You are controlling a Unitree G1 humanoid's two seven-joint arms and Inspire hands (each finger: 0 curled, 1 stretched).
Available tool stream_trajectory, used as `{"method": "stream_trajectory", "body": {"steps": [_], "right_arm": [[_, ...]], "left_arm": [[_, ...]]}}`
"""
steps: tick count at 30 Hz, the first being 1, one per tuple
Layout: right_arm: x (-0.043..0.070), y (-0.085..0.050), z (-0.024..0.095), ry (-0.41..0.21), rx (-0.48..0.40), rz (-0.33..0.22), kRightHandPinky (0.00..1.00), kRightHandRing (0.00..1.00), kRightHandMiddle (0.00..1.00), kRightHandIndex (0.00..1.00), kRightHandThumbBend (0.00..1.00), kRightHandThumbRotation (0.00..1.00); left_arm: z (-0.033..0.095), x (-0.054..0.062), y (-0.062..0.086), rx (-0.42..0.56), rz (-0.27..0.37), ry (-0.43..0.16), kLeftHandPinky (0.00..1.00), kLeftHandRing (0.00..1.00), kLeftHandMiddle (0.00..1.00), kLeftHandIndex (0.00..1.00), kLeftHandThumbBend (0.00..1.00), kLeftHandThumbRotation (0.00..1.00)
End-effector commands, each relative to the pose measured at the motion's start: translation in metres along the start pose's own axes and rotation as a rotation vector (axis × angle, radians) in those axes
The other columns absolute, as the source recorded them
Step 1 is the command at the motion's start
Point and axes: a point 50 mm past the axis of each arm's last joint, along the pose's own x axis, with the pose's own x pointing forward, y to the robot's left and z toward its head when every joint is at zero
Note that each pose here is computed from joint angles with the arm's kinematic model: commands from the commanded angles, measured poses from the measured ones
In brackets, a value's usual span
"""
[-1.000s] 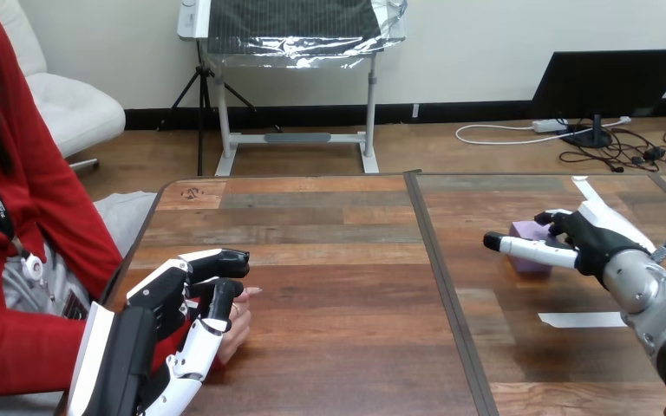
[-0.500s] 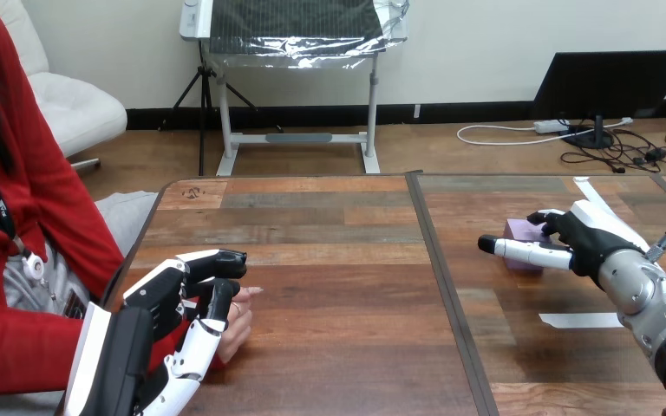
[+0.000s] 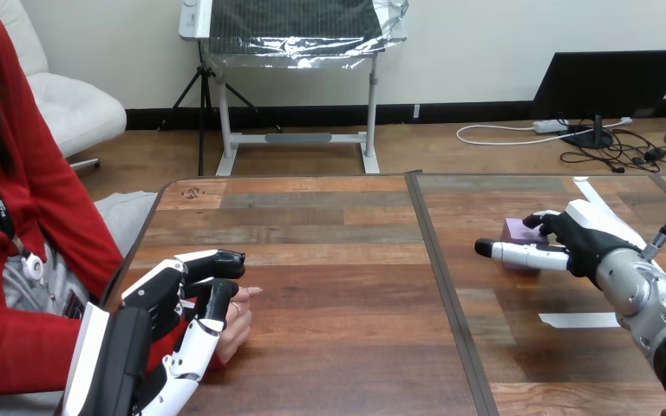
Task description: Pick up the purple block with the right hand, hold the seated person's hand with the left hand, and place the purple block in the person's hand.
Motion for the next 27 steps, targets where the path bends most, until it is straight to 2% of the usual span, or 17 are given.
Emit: {"method": "stream_trajectory", "body": {"steps": [1,8,13,19,27], "right_arm": [[0.0040,-0.0193,0.0242,-0.062,-0.039,-0.040,0.79,0.87,0.87,0.88,1.00,0.88],[0.0038,-0.0194,0.0236,-0.064,-0.074,-0.048,0.76,0.83,0.83,0.84,0.99,0.88],[0.0038,-0.0204,0.0243,-0.067,-0.078,-0.055,0.67,0.75,0.77,0.79,0.99,0.87],[0.0037,-0.0214,0.0238,-0.067,-0.061,-0.063,0.63,0.71,0.74,0.74,0.97,0.85],[0.0032,-0.0248,0.0243,-0.081,-0.092,-0.113,0.60,0.67,0.68,0.67,0.95,0.84]], "left_arm": [[0.0062,0.0073,0.0010,0.002,0.012,-0.054,0.50,0.67,0.69,0.65,0.36,0.74],[0.0068,0.0076,0.0008,0.007,0.011,-0.057,0.50,0.67,0.69,0.65,0.36,0.75],[0.0073,0.0075,0.0007,0.005,0.013,-0.054,0.49,0.66,0.69,0.64,0.37,0.76],[0.0069,0.0078,0.0007,0.004,0.016,-0.060,0.49,0.66,0.69,0.64,0.36,0.76],[0.0070,0.0079,0.0007,0.004,0.012,-0.058,0.49,0.66,0.69,0.63,0.35,0.76]]}}
